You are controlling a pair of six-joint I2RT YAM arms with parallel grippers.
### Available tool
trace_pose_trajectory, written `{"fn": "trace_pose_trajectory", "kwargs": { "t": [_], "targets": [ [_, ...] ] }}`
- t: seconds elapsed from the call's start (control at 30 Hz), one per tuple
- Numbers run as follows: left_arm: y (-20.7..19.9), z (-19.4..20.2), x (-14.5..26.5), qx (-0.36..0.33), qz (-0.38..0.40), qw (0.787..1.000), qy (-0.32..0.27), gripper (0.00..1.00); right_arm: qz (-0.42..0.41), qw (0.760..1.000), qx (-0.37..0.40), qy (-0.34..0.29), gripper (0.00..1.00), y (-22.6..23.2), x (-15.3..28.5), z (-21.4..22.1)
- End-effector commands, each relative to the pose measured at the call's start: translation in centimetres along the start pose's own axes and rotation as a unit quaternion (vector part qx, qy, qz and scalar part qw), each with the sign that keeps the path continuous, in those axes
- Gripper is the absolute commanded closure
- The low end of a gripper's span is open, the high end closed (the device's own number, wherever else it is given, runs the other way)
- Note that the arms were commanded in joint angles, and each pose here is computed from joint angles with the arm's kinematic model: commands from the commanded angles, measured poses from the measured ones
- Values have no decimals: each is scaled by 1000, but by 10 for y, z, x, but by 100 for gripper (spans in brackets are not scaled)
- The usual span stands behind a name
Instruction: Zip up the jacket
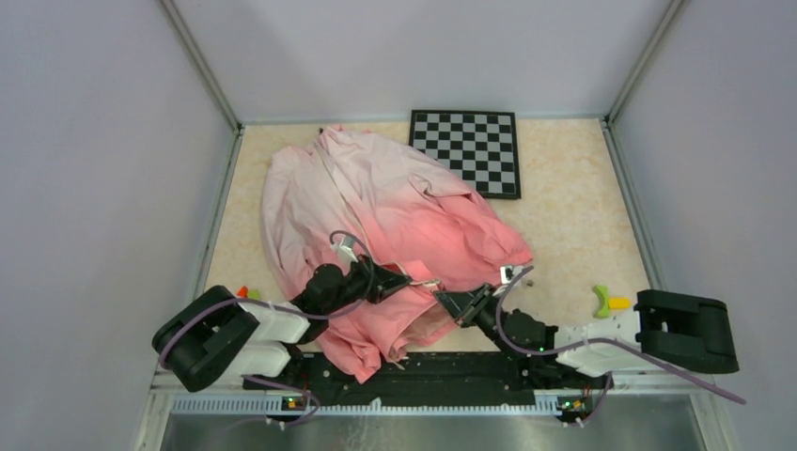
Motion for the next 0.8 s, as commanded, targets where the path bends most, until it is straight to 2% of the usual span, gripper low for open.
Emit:
{"fn": "trace_pose_trajectory", "kwargs": {
  "t": [0.0, 0.07, 0.27, 0.63, 0.67, 0.77],
  "targets": [
    [-28, -9, 3, -50, 79, 994, -58, 100, 25, 998, -46, -21, 100, -11, 5, -13],
    [-35, -6, 5, -57, 101, 991, -72, 100, 56, 997, -61, -3, 100, -23, 5, -10],
    [-31, -3, 16, -87, 117, 981, -128, 100, 57, 991, -118, -15, 100, -31, 16, -19],
    [-13, -4, 18, -139, 85, 975, -150, 100, 46, 993, -110, -25, 100, -19, 19, -30],
    [-13, -4, 17, -141, 84, 975, -148, 100, 41, 994, -98, -21, 100, -13, 18, -30],
    [-15, -2, 15, -140, 88, 976, -141, 100, 36, 999, 6, 7, 100, 2, 11, -25]
  ]
}}
Point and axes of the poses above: each gripper's point midway between its finger pads, its own x axis back along the fingers, its own y axis along the line the jaws close on, z = x × y, the point moved 3 cm from there along x, back along the fingers, and after that the axes turned 8 degrees about -x, right-handed, at the moved point
